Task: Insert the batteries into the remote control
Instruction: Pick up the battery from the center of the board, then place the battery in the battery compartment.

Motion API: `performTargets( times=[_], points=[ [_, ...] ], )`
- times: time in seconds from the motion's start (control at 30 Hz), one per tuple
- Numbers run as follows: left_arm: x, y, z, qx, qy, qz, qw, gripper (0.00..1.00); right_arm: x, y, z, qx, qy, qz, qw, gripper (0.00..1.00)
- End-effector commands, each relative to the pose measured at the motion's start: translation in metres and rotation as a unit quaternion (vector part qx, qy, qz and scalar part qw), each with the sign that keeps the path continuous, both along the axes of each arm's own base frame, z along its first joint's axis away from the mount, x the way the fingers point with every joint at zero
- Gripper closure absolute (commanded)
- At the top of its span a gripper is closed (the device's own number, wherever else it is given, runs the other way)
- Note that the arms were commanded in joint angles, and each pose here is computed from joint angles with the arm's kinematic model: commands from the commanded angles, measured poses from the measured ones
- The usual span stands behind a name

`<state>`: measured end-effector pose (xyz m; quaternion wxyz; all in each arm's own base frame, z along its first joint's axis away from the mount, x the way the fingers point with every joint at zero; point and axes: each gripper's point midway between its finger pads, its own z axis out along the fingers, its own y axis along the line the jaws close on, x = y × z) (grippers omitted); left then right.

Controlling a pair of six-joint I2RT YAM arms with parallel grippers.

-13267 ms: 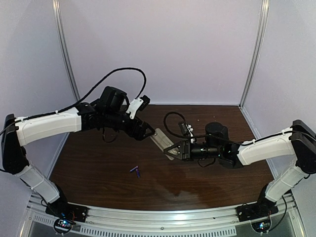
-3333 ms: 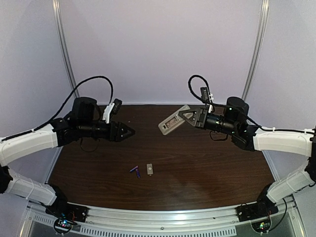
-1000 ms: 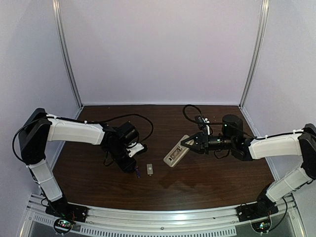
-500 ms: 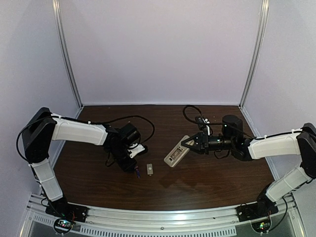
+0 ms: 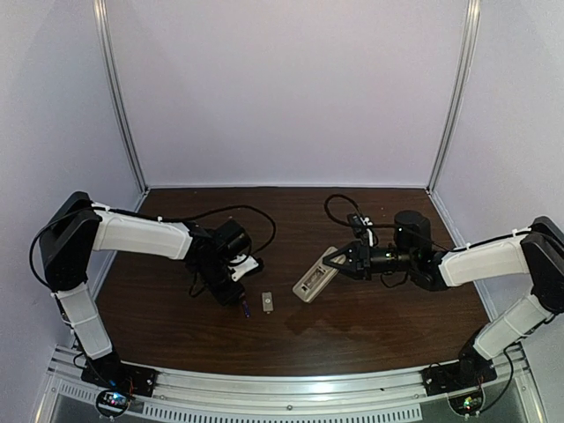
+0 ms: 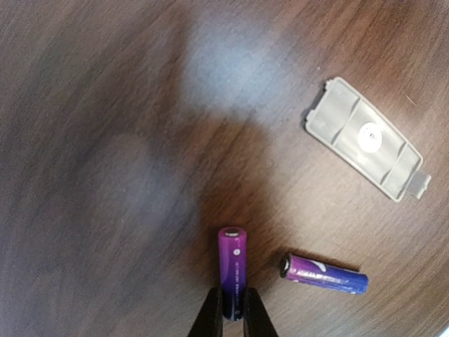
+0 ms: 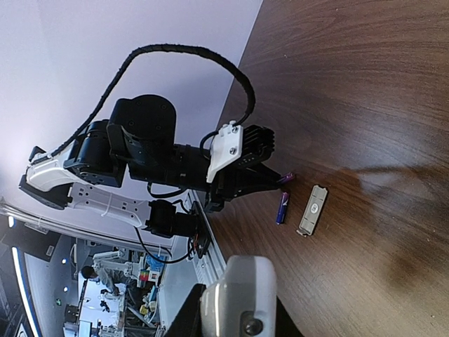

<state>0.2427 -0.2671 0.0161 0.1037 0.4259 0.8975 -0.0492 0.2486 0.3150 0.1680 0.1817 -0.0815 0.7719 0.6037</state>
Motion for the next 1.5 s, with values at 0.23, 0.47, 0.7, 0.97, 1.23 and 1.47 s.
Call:
performTargets(
  times=[0.23, 0.47, 0.7, 0.97, 1.23, 1.47],
  points=[
    [0.006, -0.014, 0.038, -0.051, -0.02, 0.024, 0.998, 1.0, 0.009, -0.004, -0.003, 0.006, 0.001, -0.027, 1.0, 1.0],
    [-0.007, -0.055, 0.12, -0.184, 0.002, 0.003, 0.983, 1.0, 0.012, -0.002, -0.006, 0.007, 0.009, -0.042, 0.999, 1.0],
    [-0.017, -0.078, 0.15, -0.227, 0.021, -0.003, 0.974, 1.0, 0.012, 0.006, -0.004, 0.008, 0.007, -0.058, 0.998, 1.0],
    [-0.033, -0.096, 0.155, -0.231, 0.046, -0.025, 0.972, 1.0, 0.006, 0.025, -0.012, 0.012, 0.025, -0.064, 0.998, 1.0],
    [-0.046, -0.097, 0.143, -0.199, 0.063, -0.04, 0.977, 1.0, 0.003, 0.04, -0.013, 0.034, 0.035, -0.073, 0.996, 1.0],
    [-0.054, -0.1, 0.136, -0.181, 0.07, -0.052, 0.98, 1.0, 0.0, 0.054, -0.008, 0.065, 0.038, -0.062, 0.995, 1.0]
  ],
)
